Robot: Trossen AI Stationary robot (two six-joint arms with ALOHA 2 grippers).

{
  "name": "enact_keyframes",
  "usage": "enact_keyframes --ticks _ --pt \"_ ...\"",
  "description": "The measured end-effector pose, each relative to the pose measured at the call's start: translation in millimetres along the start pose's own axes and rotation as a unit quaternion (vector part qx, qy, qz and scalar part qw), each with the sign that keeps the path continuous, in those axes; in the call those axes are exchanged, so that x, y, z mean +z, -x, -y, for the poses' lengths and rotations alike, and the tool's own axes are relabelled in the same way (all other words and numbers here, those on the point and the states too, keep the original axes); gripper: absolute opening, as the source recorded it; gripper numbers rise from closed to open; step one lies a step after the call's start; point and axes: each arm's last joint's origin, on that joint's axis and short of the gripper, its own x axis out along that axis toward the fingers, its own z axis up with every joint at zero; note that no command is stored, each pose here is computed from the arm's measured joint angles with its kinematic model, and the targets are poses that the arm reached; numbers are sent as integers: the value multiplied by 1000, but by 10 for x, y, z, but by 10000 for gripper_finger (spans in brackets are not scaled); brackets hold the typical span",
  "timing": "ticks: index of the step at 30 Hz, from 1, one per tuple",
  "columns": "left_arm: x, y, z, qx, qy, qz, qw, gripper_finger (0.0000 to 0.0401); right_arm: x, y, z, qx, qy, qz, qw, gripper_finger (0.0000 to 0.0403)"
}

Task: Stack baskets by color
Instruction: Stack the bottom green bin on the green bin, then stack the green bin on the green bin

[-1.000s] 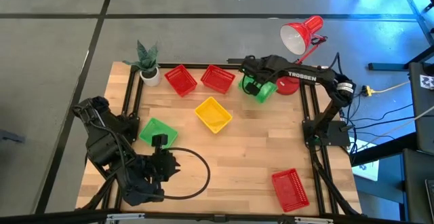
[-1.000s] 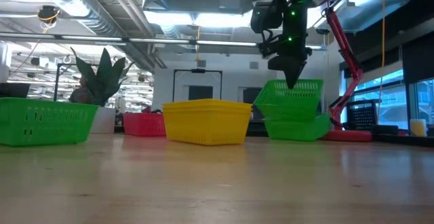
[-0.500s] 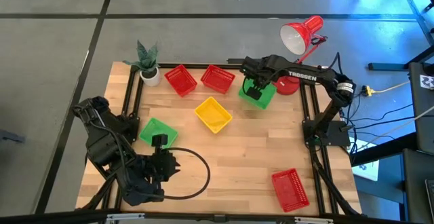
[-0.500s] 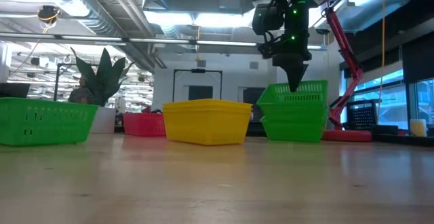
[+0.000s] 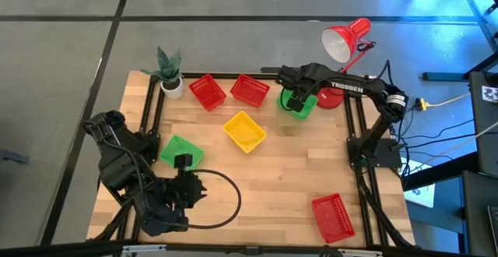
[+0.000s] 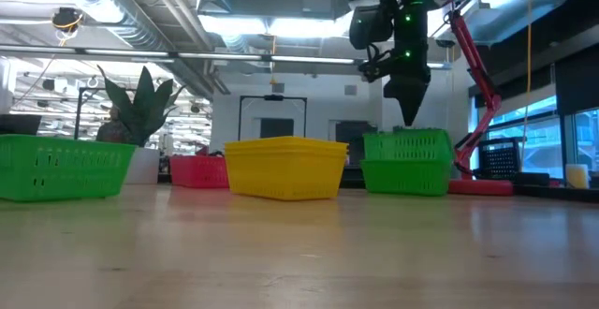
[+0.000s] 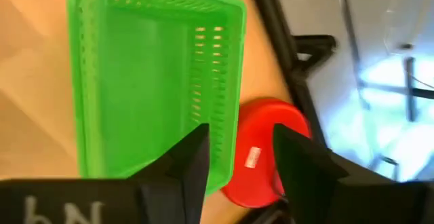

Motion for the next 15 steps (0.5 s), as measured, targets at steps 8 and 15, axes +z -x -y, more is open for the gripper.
enact_keyframes --ticks 8,15 --pt "54 -55 -77 13 15 0 1000 43 -36 20 -37 78 18 -20 997 174" --pt "70 -97 -162 33 33 -11 999 43 -45 86 -167 259 -13 -34 965 171"
